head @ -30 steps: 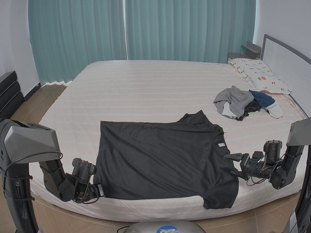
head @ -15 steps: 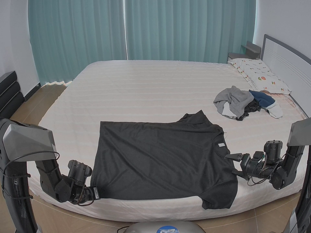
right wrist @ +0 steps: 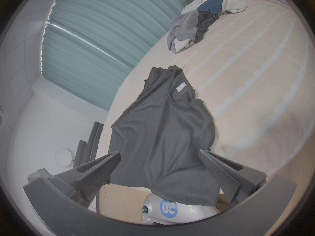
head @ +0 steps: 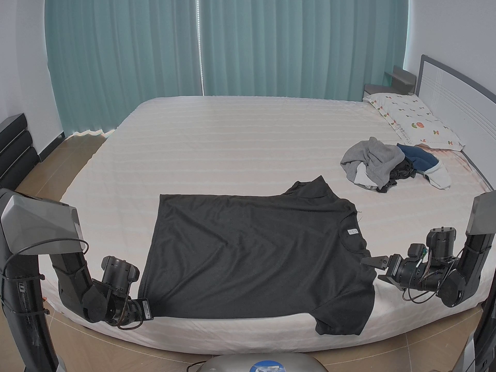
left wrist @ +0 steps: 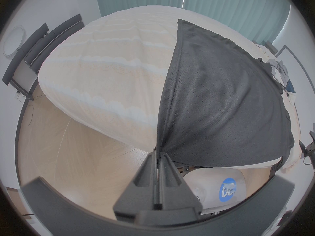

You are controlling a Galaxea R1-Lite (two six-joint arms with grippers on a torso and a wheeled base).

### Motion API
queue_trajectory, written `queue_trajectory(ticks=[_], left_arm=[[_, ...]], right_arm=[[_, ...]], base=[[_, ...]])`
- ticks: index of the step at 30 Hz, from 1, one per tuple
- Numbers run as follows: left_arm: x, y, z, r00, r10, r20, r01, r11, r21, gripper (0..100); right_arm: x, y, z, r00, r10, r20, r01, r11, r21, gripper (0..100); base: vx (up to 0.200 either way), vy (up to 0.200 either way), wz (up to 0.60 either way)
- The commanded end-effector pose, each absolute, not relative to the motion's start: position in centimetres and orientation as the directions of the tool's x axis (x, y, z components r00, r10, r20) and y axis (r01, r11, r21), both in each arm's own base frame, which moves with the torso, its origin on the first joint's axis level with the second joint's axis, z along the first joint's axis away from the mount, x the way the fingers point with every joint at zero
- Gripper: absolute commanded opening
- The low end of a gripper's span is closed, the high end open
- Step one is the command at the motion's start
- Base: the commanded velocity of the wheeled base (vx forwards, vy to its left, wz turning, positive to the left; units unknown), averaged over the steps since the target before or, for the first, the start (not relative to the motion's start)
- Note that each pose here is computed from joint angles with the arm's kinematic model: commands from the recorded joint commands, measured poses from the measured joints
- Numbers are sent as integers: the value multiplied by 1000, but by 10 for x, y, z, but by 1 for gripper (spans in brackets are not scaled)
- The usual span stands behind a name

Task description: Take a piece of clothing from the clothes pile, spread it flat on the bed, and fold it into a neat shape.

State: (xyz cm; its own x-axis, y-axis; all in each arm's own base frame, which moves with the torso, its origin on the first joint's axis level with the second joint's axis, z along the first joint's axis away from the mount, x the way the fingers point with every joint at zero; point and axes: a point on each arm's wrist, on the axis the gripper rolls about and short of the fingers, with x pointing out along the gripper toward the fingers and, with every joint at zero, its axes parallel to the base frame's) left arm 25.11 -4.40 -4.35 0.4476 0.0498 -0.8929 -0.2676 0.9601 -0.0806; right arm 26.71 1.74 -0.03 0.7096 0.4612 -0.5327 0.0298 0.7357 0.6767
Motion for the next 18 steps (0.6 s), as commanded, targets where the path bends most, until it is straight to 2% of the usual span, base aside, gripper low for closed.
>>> queue_trajectory(ticks=[1,18], left_arm=[[249,-43,-45,441,52,-896,-267,961,-76,0],[251,-44,-45,445,50,-894,-269,960,-80,0]], right_arm=[[264,14,-22,651,451,-611,69,766,639,100],[253,14,-44,577,442,-687,20,833,553,100]], base=[[0,0,0],[0,0,0]])
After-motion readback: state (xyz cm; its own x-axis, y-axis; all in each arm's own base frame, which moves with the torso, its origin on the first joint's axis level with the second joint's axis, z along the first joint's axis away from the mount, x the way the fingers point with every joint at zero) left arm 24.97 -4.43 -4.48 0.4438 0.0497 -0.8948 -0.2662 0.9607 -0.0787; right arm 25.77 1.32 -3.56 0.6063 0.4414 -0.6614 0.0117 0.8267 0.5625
